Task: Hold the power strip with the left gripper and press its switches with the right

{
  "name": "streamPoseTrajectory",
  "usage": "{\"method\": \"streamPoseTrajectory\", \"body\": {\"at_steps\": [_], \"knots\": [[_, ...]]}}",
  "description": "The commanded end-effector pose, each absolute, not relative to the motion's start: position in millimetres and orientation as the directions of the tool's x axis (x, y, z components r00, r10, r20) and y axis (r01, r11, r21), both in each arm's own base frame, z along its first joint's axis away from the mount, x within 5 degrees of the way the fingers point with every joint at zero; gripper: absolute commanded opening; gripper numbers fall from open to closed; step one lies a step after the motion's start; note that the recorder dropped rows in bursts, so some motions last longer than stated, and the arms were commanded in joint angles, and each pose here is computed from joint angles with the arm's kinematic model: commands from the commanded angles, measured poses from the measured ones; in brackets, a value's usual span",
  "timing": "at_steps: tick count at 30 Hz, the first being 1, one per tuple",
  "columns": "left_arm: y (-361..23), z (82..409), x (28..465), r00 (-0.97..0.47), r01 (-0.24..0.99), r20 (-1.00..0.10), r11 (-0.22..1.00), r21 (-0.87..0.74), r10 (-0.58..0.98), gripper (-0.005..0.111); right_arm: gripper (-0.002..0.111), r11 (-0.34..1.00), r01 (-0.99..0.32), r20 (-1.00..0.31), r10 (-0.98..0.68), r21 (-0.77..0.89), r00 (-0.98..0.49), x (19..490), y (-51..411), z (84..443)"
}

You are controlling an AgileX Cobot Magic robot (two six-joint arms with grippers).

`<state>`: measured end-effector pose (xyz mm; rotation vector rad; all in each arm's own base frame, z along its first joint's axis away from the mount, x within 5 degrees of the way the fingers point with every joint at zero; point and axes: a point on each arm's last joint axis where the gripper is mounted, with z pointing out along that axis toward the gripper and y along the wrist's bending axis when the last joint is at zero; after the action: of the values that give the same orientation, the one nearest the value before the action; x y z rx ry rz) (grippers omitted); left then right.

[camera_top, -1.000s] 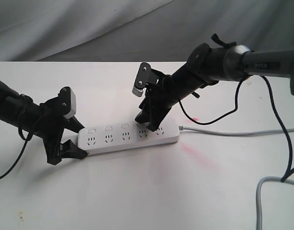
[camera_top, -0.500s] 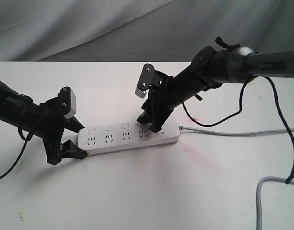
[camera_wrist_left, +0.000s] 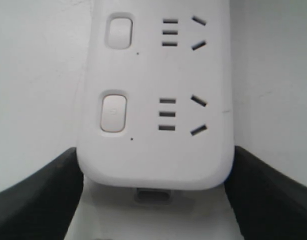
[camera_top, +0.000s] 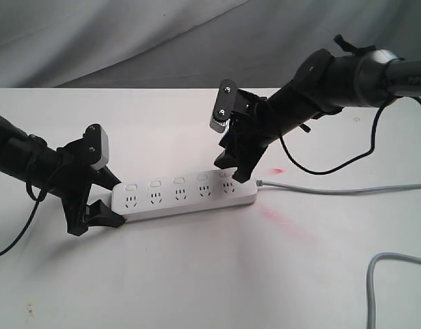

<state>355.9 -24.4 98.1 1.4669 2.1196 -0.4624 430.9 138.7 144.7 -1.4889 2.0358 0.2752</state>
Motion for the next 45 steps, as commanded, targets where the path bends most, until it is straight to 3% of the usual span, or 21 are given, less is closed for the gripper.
{"method": "streamPoseTrajectory", "body": {"at_steps": [1, 45], "knots": [[-27, 100, 358, -0.284, 0.931, -0.596, 0.364, 0.015, 0.751, 0.054, 0.043, 0.358, -0.911, -0.568, -0.801, -0.202, -0.189, 431, 135, 142], [-27, 100, 358, -0.285, 0.931, -0.596, 0.365, 0.014, 0.750, 0.054, 0.043, 0.357, -0.929, -0.486, -0.832, -0.098, -0.268, 423, 112, 81]]}}
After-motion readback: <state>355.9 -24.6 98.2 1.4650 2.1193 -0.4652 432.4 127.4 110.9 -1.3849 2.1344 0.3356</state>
